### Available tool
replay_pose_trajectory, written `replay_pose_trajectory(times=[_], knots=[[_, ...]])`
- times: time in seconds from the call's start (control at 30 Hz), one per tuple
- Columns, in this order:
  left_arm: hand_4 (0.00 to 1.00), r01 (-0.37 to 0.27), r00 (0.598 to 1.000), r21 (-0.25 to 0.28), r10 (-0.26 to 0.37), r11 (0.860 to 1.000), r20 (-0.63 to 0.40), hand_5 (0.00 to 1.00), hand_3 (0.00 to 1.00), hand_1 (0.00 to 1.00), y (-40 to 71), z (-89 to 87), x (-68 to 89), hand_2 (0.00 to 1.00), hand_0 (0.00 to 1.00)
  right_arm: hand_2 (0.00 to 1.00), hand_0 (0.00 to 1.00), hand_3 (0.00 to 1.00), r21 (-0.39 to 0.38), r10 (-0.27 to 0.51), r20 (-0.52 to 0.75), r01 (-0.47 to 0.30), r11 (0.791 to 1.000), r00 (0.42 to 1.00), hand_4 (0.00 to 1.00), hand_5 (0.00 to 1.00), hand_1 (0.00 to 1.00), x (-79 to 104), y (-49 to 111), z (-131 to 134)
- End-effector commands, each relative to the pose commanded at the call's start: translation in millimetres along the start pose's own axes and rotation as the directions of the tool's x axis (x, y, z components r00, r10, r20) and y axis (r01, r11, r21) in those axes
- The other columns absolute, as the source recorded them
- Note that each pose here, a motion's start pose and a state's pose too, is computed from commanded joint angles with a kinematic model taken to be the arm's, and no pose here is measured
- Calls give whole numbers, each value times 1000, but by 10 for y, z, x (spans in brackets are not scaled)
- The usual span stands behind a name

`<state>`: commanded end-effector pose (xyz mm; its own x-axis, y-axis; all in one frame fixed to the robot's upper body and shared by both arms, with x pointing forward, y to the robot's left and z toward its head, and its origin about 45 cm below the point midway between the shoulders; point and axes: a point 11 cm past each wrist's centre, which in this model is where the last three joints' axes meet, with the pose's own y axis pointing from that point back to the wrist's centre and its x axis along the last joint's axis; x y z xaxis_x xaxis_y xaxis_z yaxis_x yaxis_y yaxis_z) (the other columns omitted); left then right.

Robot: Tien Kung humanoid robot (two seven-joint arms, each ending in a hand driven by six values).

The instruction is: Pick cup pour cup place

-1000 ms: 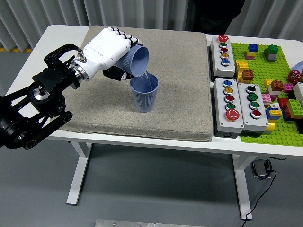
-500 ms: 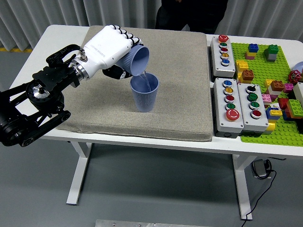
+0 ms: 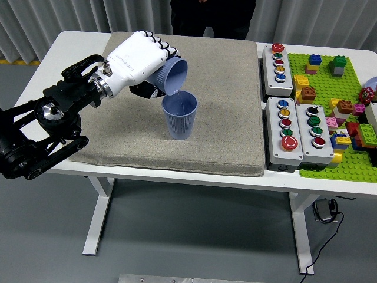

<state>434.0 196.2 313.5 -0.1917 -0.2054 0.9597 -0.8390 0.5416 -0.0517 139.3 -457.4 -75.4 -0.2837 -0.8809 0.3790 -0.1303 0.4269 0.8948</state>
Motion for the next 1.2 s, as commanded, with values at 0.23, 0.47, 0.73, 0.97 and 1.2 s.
replay_pose_trajectory(times=[0.23, 0.47, 0.73, 0.97, 1.2], knots=[[807, -8, 1000, -4, 8, 1000, 5, 205, 510, 483, -10, 3, 31, 502, 529, 607, 701, 602, 1, 0, 3, 0, 1000, 1000, 9, 362, 650, 2, 1, -8], [808, -26, 1000, 0, 26, 1000, -2, 207, 511, 483, -4, -9, 67, 501, 528, 607, 701, 601, 3, 1, 3, -1, 1000, 1000, 9, 363, 649, 3, 1, -13], [806, -67, 971, 84, 84, 994, -222, 206, 509, 484, 42, -213, 101, 502, 529, 607, 701, 601, 4, 0, 4, 0, 1000, 1000, 9, 364, 649, -3, 3, -22], [800, -85, 847, 213, 183, 973, -500, 204, 511, 492, 121, -491, 83, 505, 533, 606, 701, 601, -1, -1, 1, 1, 1000, 1000, 10, 365, 649, -6, 0, 5], [800, -78, 632, 313, 290, 946, -718, 205, 511, 494, 232, -661, -30, 506, 535, 606, 701, 601, -10, -2, -4, 2, 1000, 1000, 10, 366, 649, -9, -5, 50]])
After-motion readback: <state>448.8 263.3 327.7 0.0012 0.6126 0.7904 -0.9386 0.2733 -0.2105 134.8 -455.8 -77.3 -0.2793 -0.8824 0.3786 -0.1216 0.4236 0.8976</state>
